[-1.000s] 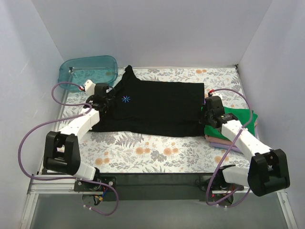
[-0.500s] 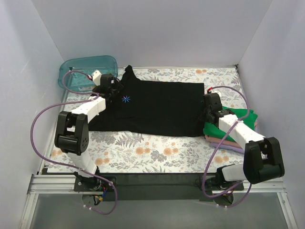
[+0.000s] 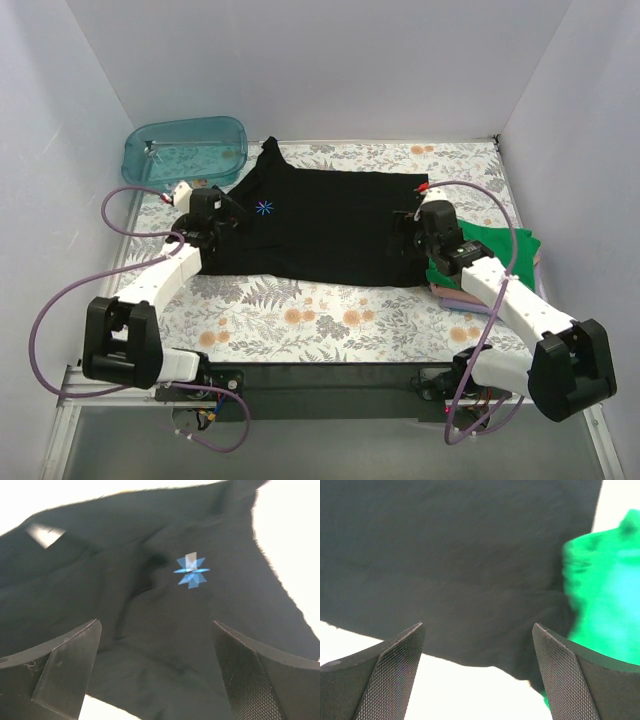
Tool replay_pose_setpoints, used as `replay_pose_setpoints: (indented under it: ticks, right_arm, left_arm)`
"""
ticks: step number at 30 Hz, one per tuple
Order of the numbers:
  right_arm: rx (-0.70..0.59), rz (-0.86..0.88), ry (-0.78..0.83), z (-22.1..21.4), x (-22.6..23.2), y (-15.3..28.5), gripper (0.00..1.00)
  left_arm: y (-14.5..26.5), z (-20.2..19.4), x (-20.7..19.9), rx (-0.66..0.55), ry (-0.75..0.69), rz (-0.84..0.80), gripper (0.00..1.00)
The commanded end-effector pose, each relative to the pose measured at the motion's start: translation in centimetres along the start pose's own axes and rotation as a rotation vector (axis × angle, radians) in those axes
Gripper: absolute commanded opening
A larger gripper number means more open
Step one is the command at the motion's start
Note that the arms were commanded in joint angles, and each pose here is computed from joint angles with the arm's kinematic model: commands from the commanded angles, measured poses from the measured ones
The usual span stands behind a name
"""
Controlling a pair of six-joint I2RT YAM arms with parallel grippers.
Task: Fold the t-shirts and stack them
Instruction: Fold the tshirt
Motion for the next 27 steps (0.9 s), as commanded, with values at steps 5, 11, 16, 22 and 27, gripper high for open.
replay_pose_setpoints:
  ticks: [5,11,16,22,27]
  right_arm:
    - [0.163,0.006,0.017,-4.6,0.9,-3.5,0.94]
    - [0.273,-0.03,0.081,-7.3,-0.1,-6.2,0.94]
    - [0.348,-0.011,0.043,-10.5,-0.4,-5.0,0.93]
    - [0.39,0.066,-0.02,-14.8,0.2,-1.2,0.93]
    - [0.403,0.094,-0.074,-17.4,0.1,1.7,0.94]
  left_arm:
    - [-3.9,-3.9,4.7,0.161,0.06,0.167,0.92]
    - [-5.4,-6.4,8.4,0.27,0.119,0.312,0.92]
    - [-2.7,-7.3,12.6,0.284,0.174,0.457,0.92]
    - [2.1,-6.7,15.7,0.168,0.228,0.611,0.92]
    - [5.2,-5.8,18.5,0.029,0.337,0.733,0.95]
Point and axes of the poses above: each gripper's point midway between its finger pads, its own y axis back along the fingers, its own x axis along the line the jaws close on, z = x × y, the point moved 5 cm from there along y, back along the fingers, and after that the axes turned 3 degrees about -y, right-handed, at the moved point
